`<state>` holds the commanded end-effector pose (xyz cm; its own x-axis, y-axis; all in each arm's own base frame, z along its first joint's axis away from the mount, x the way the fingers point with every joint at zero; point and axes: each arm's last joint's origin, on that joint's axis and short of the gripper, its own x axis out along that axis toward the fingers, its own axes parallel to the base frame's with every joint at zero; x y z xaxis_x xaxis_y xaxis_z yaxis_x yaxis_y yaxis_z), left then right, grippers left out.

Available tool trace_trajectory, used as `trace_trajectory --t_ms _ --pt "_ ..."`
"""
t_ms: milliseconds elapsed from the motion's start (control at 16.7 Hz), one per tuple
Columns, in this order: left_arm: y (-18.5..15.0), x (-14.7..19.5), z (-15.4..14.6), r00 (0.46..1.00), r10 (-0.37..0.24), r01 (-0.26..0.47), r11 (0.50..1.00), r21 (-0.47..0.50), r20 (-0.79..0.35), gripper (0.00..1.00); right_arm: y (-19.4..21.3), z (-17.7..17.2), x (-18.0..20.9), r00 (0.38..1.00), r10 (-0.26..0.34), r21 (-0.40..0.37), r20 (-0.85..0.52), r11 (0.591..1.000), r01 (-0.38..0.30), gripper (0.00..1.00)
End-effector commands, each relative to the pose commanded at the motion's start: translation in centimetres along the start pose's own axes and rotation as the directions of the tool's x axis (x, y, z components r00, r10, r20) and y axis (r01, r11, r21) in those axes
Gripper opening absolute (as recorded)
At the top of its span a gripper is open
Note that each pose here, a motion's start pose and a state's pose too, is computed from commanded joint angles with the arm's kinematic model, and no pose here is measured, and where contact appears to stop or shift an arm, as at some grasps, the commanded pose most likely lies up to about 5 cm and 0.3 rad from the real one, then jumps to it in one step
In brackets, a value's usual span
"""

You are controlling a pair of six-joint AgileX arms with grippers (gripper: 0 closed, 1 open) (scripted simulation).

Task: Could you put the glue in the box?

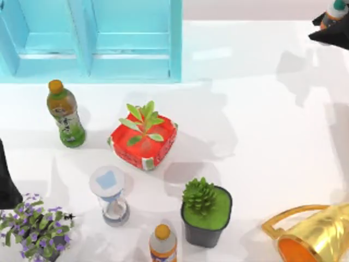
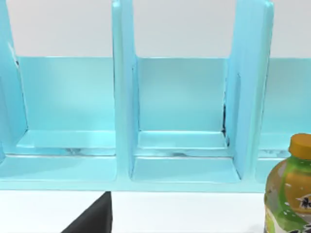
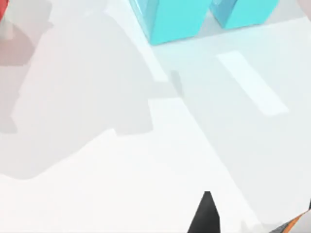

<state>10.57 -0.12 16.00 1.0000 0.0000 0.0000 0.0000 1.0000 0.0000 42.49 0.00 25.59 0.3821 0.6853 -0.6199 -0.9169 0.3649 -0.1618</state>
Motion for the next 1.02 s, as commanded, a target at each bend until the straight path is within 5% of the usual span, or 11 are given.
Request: trace_trajectory --t_ms 240,480,780,1020 --pt "0.0 0.0 0.0 1.000 0.000 0.000 1.000 0.000 0.000 1.00 2.1 -3.6 -9.3 0.948 -0.312 0.156 -0.062 0.935 0.318 0.00" --pt "0.0 0.0 0.0 1.000 0.000 0.000 1.000 0.000 0.000 1.00 7.4 -9.2 -15.6 0.815 -0.540 0.350 -0.210 0.737 0.579 0.00" --pt "0.0 0.0 0.0 1.000 0.000 0.000 1.000 0.000 0.000 1.00 15.0 -14.7 -16.5 0.705 -0.607 0.550 -0.368 0.470 0.691 0.00" --pt "0.0 0.0 0.0 1.000 0.000 0.000 1.000 0.000 0.000 1.00 18.0 -16.3 -15.9 0.683 -0.604 0.620 -0.411 0.364 0.695 0.00"
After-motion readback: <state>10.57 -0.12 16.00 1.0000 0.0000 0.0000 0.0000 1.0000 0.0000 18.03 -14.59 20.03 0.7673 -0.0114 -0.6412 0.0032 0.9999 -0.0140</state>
